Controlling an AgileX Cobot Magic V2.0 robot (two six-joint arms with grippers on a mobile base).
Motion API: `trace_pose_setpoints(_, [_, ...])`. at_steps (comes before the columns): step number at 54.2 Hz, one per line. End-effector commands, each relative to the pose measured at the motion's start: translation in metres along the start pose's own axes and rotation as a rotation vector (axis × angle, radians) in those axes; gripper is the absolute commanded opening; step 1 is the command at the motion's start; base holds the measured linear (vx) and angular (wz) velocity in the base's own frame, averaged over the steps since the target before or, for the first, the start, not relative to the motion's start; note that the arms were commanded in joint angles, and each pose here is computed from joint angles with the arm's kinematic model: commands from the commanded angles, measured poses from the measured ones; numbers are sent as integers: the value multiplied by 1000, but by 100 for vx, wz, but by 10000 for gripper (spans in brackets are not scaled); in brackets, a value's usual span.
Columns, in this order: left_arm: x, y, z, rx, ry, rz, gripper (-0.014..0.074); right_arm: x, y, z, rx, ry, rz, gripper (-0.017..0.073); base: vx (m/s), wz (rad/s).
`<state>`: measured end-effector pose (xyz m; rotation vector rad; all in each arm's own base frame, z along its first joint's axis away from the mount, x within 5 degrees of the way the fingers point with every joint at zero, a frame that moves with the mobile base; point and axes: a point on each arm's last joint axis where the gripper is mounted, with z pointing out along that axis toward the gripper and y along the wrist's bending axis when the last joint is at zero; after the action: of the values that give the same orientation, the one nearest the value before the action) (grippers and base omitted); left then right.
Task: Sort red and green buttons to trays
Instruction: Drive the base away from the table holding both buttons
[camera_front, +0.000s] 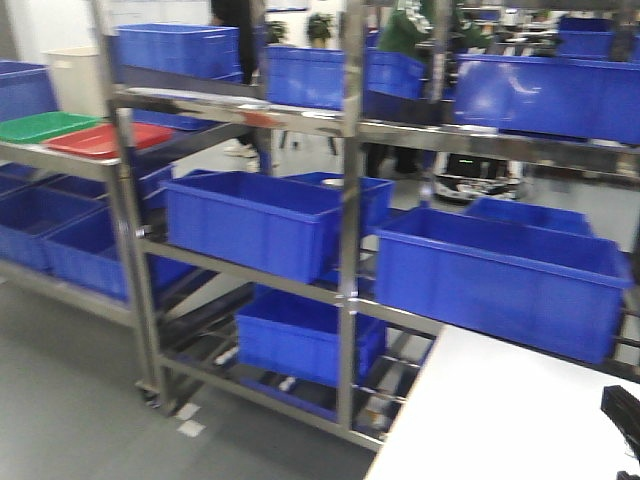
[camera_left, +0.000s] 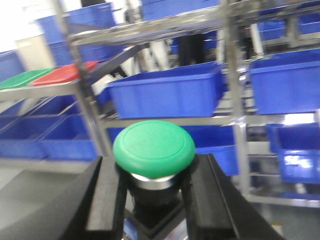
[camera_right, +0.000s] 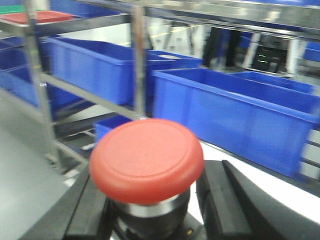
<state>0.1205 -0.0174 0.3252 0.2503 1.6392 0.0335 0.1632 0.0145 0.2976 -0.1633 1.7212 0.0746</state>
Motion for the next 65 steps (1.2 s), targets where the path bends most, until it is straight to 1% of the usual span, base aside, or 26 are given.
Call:
trace_pose_setpoints(1, [-16,-1,-2,24,-103,-18,0,-13,2,-2,-31,-60,-5,2,-16,61])
trace_pose_setpoints(37, [-16,-1,-2,24,-103,-18,0,-13,2,-2,-33,-62,-5,2,-9,59])
trace_pose_setpoints(50, [-16,-1,-2,24,-103,-18,0,-13,2,-2,-32,-61,-5,2,7,69])
trace_pose_setpoints(65, [-16,-1,-3,21,-103,-18,0,-13,2,-1,-29,-59,-5,2,21,62])
